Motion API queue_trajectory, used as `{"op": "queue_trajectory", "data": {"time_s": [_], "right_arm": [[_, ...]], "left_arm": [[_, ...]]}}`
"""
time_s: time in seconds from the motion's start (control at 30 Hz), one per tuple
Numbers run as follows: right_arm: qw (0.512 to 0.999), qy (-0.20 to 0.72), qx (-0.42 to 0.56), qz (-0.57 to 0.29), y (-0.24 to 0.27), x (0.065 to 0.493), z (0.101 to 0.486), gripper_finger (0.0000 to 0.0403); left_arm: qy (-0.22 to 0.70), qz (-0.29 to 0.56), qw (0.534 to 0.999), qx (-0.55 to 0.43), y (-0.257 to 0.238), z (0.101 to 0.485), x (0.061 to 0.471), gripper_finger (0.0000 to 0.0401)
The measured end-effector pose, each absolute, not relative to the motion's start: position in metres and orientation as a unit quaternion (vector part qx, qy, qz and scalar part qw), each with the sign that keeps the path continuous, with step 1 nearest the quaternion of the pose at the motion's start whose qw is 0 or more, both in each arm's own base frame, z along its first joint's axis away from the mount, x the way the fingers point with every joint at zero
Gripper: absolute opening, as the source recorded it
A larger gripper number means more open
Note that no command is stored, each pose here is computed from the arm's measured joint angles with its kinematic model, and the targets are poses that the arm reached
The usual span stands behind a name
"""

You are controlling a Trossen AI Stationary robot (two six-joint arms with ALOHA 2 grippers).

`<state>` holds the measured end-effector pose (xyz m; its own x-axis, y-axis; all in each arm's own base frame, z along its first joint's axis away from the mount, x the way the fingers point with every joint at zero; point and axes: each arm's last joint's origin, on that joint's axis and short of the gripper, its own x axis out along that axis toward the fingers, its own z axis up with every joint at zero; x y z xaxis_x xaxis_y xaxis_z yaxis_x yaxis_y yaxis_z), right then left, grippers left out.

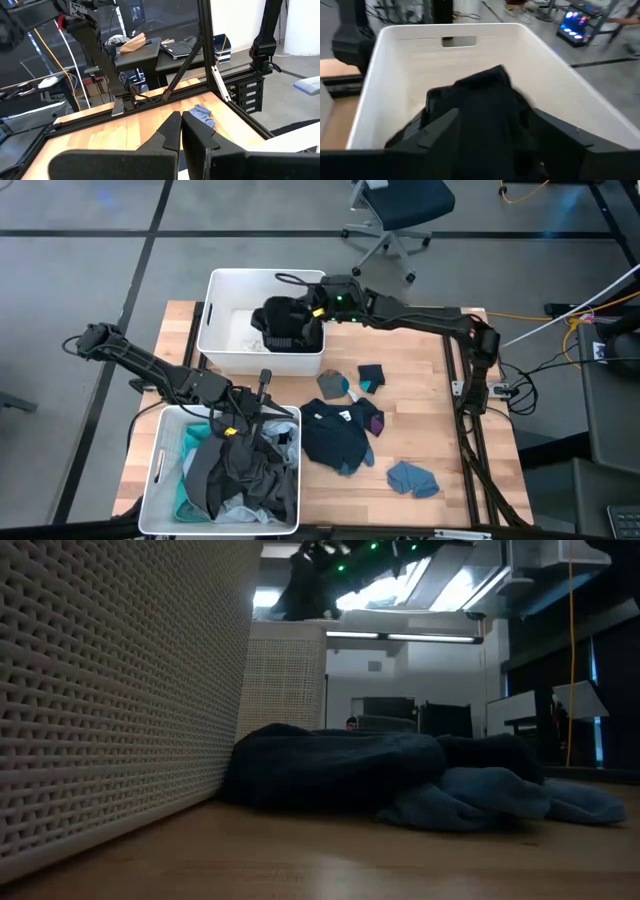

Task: Sort clothes
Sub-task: Put the black boxer into the top laundry organizer, then put the top dark blue sock into the bottom laundry organizer

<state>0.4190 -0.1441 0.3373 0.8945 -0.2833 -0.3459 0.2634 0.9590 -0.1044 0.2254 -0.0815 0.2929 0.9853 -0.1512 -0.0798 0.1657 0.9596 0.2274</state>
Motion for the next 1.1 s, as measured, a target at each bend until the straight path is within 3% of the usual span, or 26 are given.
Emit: {"op": "queue_trajectory", "data": {"time_s": [0.3, 0.57, 0.77, 1.1], "right_arm": [[0.962, 0.234, -0.010, -0.142, -0.110, 0.352, 0.397, 0.0254], [0.939, 0.339, -0.004, -0.059, -0.039, 0.310, 0.409, 0.0253], [0.903, 0.427, -0.016, -0.036, -0.001, 0.301, 0.384, 0.0253], [0.848, 0.528, -0.020, -0.048, 0.016, 0.292, 0.294, 0.0253]], "left_arm": [[0.033, -0.080, 0.989, 0.116, -0.082, 0.293, 0.225, 0.0005], [0.032, -0.080, 0.989, 0.116, -0.082, 0.293, 0.225, 0.0005], [0.032, -0.080, 0.990, 0.113, -0.082, 0.293, 0.225, 0.0005], [0.032, -0.080, 0.990, 0.113, -0.082, 0.293, 0.225, 0.0005]]}}
